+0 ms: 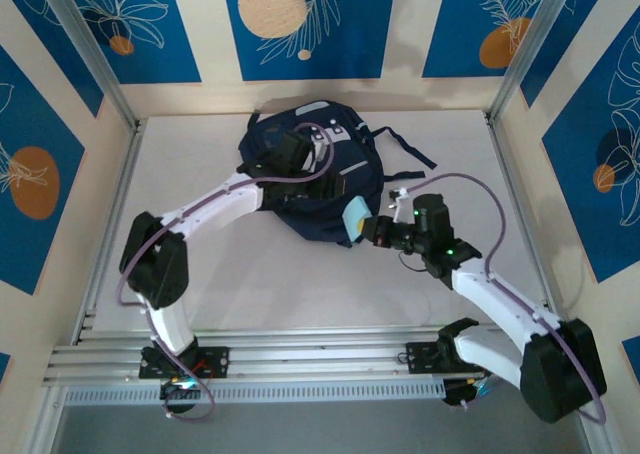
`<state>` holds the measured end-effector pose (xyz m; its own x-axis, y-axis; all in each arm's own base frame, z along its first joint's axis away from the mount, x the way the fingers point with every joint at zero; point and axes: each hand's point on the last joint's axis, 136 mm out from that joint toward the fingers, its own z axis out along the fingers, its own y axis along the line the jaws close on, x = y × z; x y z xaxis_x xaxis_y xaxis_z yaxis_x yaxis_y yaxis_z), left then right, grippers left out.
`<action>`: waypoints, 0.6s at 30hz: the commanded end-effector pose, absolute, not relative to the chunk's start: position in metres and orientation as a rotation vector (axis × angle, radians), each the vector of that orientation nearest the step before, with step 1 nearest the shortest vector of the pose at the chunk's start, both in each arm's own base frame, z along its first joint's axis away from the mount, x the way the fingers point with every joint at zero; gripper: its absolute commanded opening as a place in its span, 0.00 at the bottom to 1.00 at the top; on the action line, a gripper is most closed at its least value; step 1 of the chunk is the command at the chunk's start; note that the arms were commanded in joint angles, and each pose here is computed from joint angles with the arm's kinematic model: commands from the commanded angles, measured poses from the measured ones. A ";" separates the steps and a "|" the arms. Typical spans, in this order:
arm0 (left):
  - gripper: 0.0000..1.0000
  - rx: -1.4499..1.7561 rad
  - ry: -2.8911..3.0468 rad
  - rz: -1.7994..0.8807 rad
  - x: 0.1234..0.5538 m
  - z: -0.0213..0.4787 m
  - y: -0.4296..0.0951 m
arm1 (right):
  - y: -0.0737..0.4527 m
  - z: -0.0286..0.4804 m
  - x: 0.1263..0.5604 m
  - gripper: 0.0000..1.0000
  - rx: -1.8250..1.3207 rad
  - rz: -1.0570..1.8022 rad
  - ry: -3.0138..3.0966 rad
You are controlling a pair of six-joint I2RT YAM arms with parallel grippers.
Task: Pack the student bag
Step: Open the student bag at the top-center of the table.
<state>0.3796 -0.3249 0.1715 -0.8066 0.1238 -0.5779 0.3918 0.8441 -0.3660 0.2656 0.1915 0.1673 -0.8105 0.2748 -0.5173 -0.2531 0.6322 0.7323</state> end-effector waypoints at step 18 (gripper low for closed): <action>0.78 1.042 2.435 -0.126 0.400 0.111 -0.344 | 0.097 0.145 0.264 0.08 0.447 1.061 2.296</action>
